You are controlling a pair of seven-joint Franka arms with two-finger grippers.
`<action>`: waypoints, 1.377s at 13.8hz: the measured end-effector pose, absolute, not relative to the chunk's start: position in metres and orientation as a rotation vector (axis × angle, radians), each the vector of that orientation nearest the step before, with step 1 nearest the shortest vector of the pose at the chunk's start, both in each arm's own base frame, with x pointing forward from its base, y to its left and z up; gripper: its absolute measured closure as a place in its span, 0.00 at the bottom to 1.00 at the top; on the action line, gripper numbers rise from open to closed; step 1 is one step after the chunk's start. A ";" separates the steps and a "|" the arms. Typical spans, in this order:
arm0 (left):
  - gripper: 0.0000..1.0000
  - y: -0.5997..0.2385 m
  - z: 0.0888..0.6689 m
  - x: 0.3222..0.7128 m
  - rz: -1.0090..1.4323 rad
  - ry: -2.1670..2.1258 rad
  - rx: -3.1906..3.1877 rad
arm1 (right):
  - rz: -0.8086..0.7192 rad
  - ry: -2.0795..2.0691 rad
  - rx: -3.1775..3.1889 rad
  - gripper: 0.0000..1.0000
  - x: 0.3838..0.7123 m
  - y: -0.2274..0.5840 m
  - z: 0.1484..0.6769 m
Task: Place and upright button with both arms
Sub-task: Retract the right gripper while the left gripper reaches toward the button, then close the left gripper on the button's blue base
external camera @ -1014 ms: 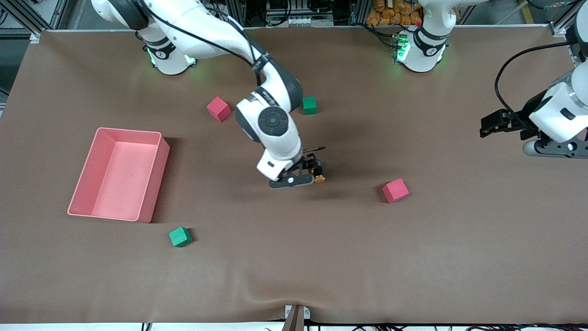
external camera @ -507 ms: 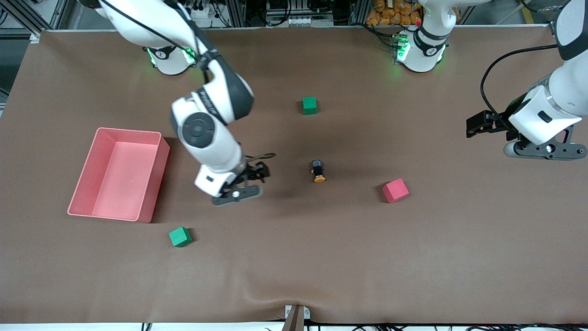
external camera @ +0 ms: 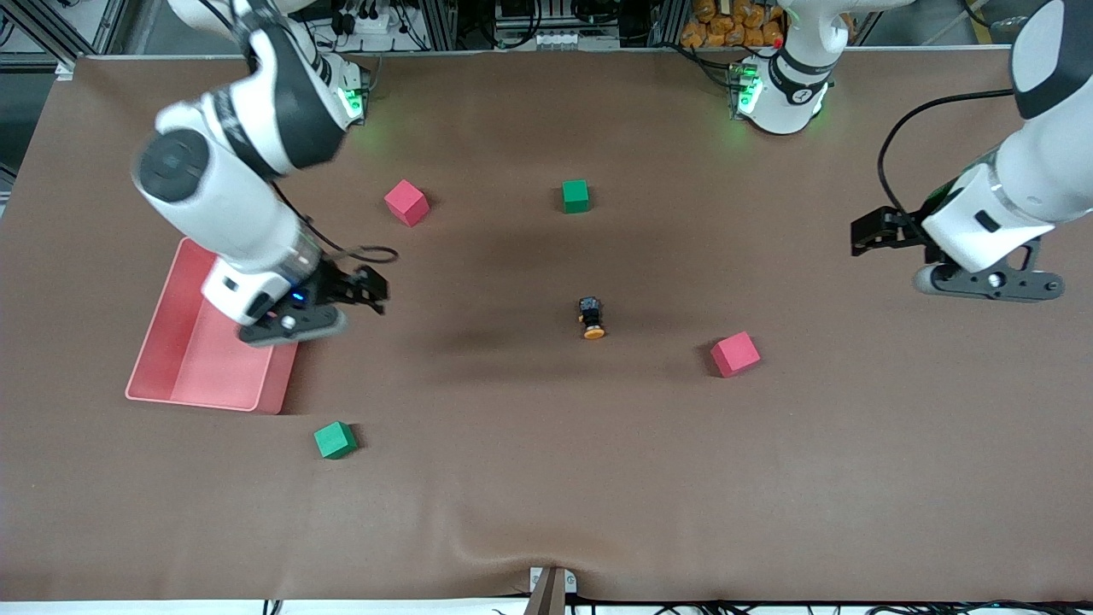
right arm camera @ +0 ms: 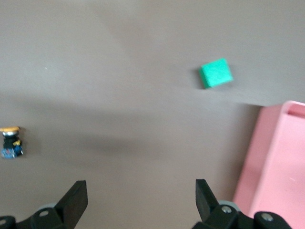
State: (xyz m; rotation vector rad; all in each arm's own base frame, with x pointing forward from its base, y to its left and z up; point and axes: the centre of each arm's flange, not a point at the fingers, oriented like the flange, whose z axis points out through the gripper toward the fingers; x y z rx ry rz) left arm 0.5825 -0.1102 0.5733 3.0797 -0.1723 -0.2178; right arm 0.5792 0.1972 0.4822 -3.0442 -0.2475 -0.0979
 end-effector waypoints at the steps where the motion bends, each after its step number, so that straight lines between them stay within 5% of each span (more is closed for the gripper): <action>1: 0.00 -0.118 0.567 0.583 -0.239 -0.158 3.062 | -0.074 -0.262 -3.051 0.00 0.573 0.174 0.494; 8: 0.00 -0.201 0.499 0.590 -0.454 -0.101 2.957 | -0.010 -0.482 -3.052 0.00 0.558 0.014 0.575; 13: 0.00 -0.286 0.429 0.594 -0.639 0.000 2.903 | 0.022 -0.487 -3.114 0.00 0.548 0.007 0.631; 19: 0.00 -0.376 0.336 0.574 -0.727 0.024 2.950 | 0.134 -0.257 -3.138 0.00 0.540 0.009 0.622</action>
